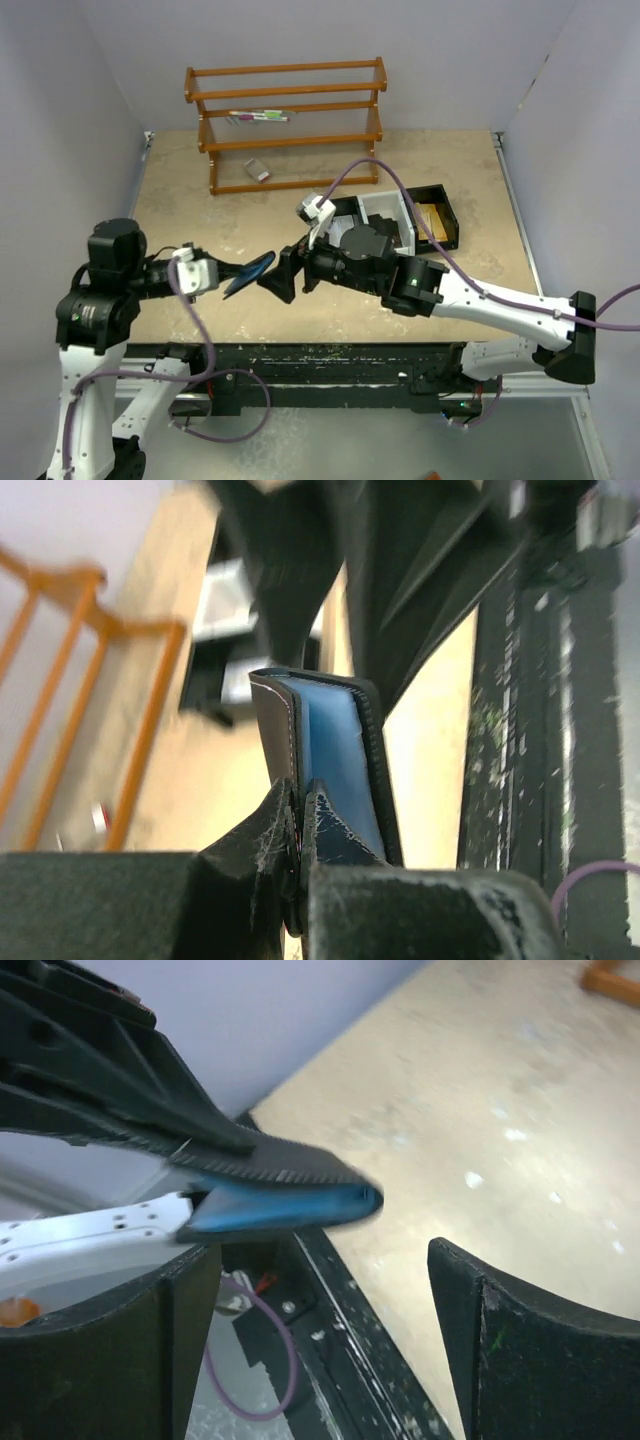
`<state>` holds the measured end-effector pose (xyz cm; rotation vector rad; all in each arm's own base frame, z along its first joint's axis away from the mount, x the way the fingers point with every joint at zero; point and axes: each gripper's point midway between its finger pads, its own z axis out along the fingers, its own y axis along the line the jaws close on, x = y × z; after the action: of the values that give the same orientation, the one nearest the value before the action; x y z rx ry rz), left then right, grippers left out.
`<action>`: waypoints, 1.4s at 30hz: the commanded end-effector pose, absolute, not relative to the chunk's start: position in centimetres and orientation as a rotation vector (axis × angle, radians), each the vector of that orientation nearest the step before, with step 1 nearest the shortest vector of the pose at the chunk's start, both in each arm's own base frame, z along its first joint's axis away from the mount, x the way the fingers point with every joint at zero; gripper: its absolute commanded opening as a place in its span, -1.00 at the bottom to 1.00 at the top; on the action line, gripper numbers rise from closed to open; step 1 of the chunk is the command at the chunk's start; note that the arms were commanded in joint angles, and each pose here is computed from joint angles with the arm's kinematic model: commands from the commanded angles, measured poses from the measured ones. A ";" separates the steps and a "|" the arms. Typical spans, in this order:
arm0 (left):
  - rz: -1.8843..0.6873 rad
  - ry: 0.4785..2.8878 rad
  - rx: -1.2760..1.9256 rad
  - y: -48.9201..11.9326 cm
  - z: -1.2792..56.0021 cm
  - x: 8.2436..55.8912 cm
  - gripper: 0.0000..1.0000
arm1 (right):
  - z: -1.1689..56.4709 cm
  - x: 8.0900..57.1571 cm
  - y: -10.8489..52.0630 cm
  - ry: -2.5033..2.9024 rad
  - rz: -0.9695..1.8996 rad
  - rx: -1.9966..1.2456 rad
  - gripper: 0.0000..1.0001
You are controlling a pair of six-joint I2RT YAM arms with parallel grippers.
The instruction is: Take the credit cards out of the card holder
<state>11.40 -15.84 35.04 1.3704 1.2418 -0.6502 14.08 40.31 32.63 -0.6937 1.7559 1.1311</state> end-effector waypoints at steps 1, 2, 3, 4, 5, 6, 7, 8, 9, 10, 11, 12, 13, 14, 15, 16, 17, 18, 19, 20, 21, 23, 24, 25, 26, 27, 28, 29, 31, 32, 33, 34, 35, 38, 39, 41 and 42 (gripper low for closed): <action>-0.340 1.464 1.322 -12.4 29.7 17.7 -1.00 | 30.8 17.7 33.7 1.920 0.930 -0.372 0.78; -0.301 1.493 1.322 -11.8 28.7 18.6 -1.00 | 29.4 18.2 31.8 1.968 0.883 -0.319 0.83; -0.274 1.521 1.322 -11.4 27.7 19.3 -1.00 | 28.3 18.8 30.0 1.999 0.850 -0.266 0.97; -0.247 1.541 1.324 -11.1 26.8 20.1 -1.00 | 28.0 19.2 28.3 2.007 0.830 -0.210 1.00; -0.221 1.560 1.322 -10.7 26.1 20.9 -1.00 | 26.9 19.5 26.4 2.028 0.786 -0.161 0.99; -0.206 1.586 1.322 -10.4 25.2 21.6 -1.00 | 26.4 19.9 24.8 2.031 0.748 -0.112 0.99; -0.194 1.611 1.323 -10.2 24.3 22.2 -1.00 | 26.1 20.0 23.3 2.029 0.716 -0.072 0.99; -0.195 1.644 1.325 -10.0 23.3 22.7 -1.00 | 25.9 20.2 22.2 2.025 0.686 -0.040 0.99; -0.198 1.670 1.332 -9.9 22.4 23.2 -1.00 | 25.8 20.3 21.2 2.025 0.656 -0.014 0.99; -0.197 1.692 1.337 -9.8 21.6 23.7 -1.00 | 25.7 20.4 20.3 2.024 0.625 0.009 0.99; -0.195 1.710 1.336 -9.7 21.0 24.2 -1.00 | 25.5 20.5 19.7 2.028 0.599 0.026 0.99; -0.191 1.733 1.327 -9.5 20.3 24.7 -1.00 | 25.3 20.6 19.2 2.036 0.575 0.043 0.99; -0.200 1.746 1.322 -9.6 19.9 25.1 -1.00 | 25.1 20.7 18.8 2.044 0.558 0.058 0.99; -0.219 1.754 1.327 -9.8 19.4 25.3 -0.95 | 24.9 20.8 18.6 2.050 0.546 0.069 0.99; -0.245 1.773 1.328 -10.0 18.8 25.5 -0.85 | 24.8 20.9 18.4 2.053 0.537 0.079 0.99; -0.262 1.790 1.328 -10.1 18.2 25.7 -0.80 | 24.7 21.1 18.4 2.055 0.529 0.084 0.99; -0.275 1.805 1.329 -10.1 17.7 26.0 -0.75 | 24.5 21.2 18.3 2.057 0.518 0.094 0.99; -0.282 1.824 1.329 -10.1 17.1 26.4 -0.61 | 24.5 21.4 18.2 2.056 0.508 0.104 0.99; -0.286 1.844 1.316 -10.1 16.8 26.8 -0.36 | 24.5 21.6 18.0 2.052 0.497 0.117 0.99; -0.294 1.862 1.297 -10.1 16.7 27.2 -0.06 | 24.4 21.8 17.8 2.046 0.485 0.130 0.99; -0.301 1.880 1.274 -10.1 16.9 27.6 0.15 | 24.4 21.9 17.5 2.040 0.471 0.142 0.99; -0.326 1.892 1.243 -10.4 17.9 27.8 0.60 | 24.2 22.3 16.6 2.029 0.427 0.177 0.99; -0.343 1.886 1.235 -10.6 18.5 27.7 0.90 | 24.2 22.5 15.9 2.019 0.403 0.200 0.99; -0.356 1.876 1.220 -10.8 19.2 27.5 1.00 | 24.2 22.6 15.2 2.005 0.384 0.223 0.99; -0.359 1.861 1.196 -11.0 20.1 27.5 0.99 | 24.2 22.8 14.5 1.988 0.365 0.248 0.99; -0.360 1.849 1.163 -11.1 21.0 27.5 0.99 | 24.4 23.1 13.6 1.960 0.343 0.282 0.99; -0.355 1.839 1.126 -11.1 21.8 27.6 0.99 | 24.5 23.3 12.7 1.936 0.321 0.313 0.99; -0.344 1.834 1.083 -11.0 22.4 27.8 0.99 | 24.2 23.5 11.7 1.916 0.286 0.342 0.99; -0.307 1.835 0.994 -10.4 23.1 28.4 0.99 | 24.0 23.9 9.5 1.862 0.216 0.417 0.99; -0.279 1.842 0.937 -10.0 23.4 28.9 0.99 | 24.0 24.0 8.5 1.830 0.187 0.455 0.99; -0.248 1.861 0.873 -9.3 23.1 29.4 0.99 | 24.1 24.1 7.4 1.795 0.165 0.493 0.99; -0.212 1.870 0.825 -8.7 23.1 29.9 0.99 | 24.2 24.2 6.4 1.765 0.140 0.526 0.99; -0.175 1.885 0.774 -7.9 22.5 30.4 0.99 | 24.4 24.3 5.4 1.732 0.115 0.554 0.99; -0.089 1.902 0.632 -5.4 21.5 32.2 0.99 | 24.7 25.1 3.0 1.653 0.021 0.589 0.99; -0.078 1.913 0.551 -4.0 21.1 32.9 0.99 | 24.4 25.5 2.4 1.645 -0.013 0.589 0.99; -0.091 1.921 0.427 -2.1 20.5 34.1 0.99 | 24.1 27.1 1.4 1.645 -0.060 0.577 0.99; -0.106 1.931 0.379 -1.4 20.0 34.6 0.99 | 23.6 28.0 0.8 1.662 -0.083 0.587 0.99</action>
<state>31.26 -5.15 19.53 0.6713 1.9603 -0.1416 25.14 3.19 22.53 0.5551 1.7405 0.0199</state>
